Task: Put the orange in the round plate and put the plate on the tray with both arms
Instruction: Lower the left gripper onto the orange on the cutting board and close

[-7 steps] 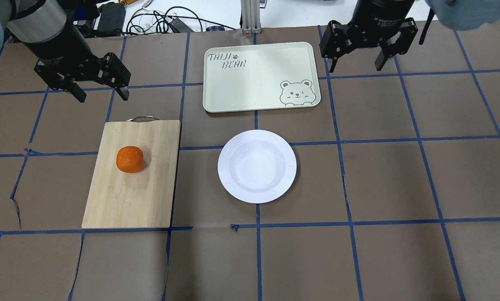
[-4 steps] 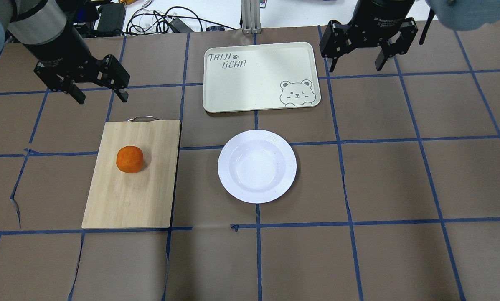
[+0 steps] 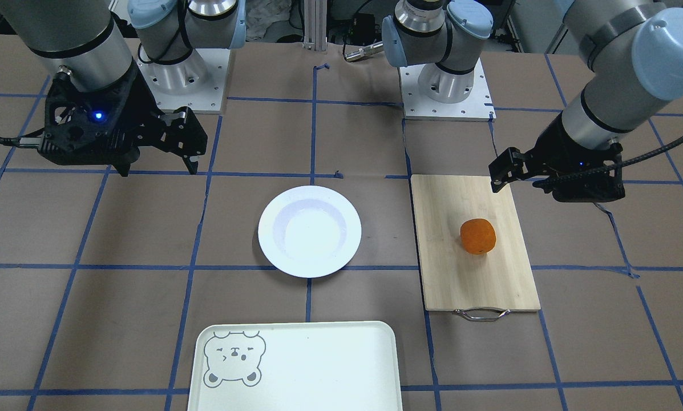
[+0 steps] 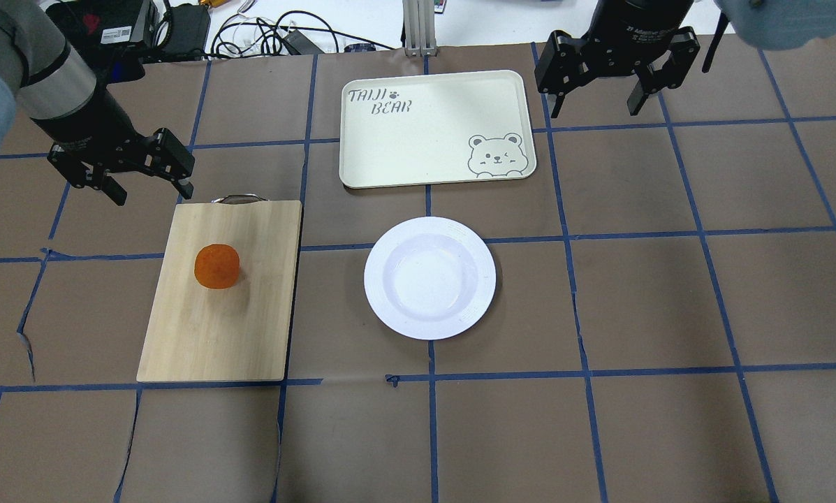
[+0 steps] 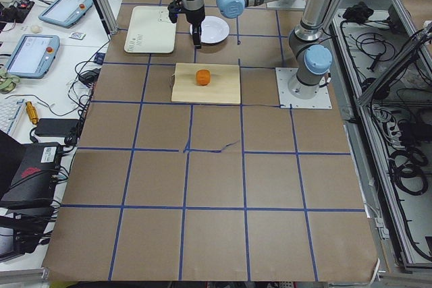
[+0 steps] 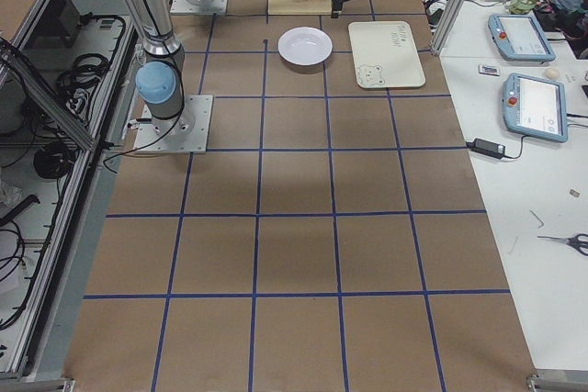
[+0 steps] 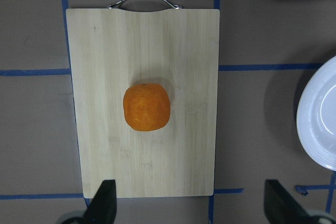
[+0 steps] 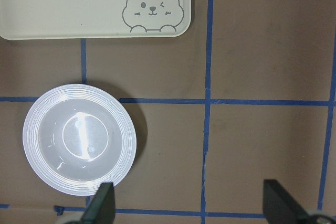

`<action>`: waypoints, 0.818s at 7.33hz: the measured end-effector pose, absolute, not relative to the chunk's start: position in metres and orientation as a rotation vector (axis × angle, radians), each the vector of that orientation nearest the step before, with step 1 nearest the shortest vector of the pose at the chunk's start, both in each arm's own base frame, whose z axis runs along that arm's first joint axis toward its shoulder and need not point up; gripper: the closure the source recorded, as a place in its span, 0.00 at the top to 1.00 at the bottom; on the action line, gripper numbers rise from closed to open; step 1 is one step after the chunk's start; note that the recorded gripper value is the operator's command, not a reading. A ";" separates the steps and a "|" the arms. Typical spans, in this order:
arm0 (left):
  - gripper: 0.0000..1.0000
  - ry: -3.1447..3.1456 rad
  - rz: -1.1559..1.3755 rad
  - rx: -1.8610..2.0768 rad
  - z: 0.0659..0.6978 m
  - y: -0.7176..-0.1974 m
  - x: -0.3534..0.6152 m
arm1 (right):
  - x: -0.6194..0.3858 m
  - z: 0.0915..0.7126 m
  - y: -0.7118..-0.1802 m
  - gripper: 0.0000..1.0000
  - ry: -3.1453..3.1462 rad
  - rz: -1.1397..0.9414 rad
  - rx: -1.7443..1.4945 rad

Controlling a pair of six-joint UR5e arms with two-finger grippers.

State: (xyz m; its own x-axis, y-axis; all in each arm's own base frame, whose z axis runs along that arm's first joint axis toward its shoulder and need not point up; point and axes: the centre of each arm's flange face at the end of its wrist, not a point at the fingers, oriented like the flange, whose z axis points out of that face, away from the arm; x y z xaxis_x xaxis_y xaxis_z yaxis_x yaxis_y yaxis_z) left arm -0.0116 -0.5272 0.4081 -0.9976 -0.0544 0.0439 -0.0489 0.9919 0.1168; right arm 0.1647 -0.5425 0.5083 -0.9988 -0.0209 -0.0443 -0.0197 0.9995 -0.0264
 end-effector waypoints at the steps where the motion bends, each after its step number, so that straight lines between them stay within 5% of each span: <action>1: 1.00 -3.075 -0.228 0.107 0.389 -0.527 -0.005 | 0.165 0.508 -0.543 1.00 3.097 -0.038 -0.031; 6: 1.00 -3.065 -0.284 0.112 0.265 -0.534 0.002 | 0.169 0.507 -0.541 1.00 3.084 -0.035 -0.038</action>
State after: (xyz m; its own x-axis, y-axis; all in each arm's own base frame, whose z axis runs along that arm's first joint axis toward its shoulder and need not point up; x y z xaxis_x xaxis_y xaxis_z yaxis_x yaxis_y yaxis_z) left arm 0.0020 -0.5344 0.2646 -0.9955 -0.0781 0.0545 -0.0668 0.9804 0.1853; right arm 0.1690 -0.5414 0.5073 -0.9981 -0.0253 -0.0569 -0.0240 0.9994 -0.0234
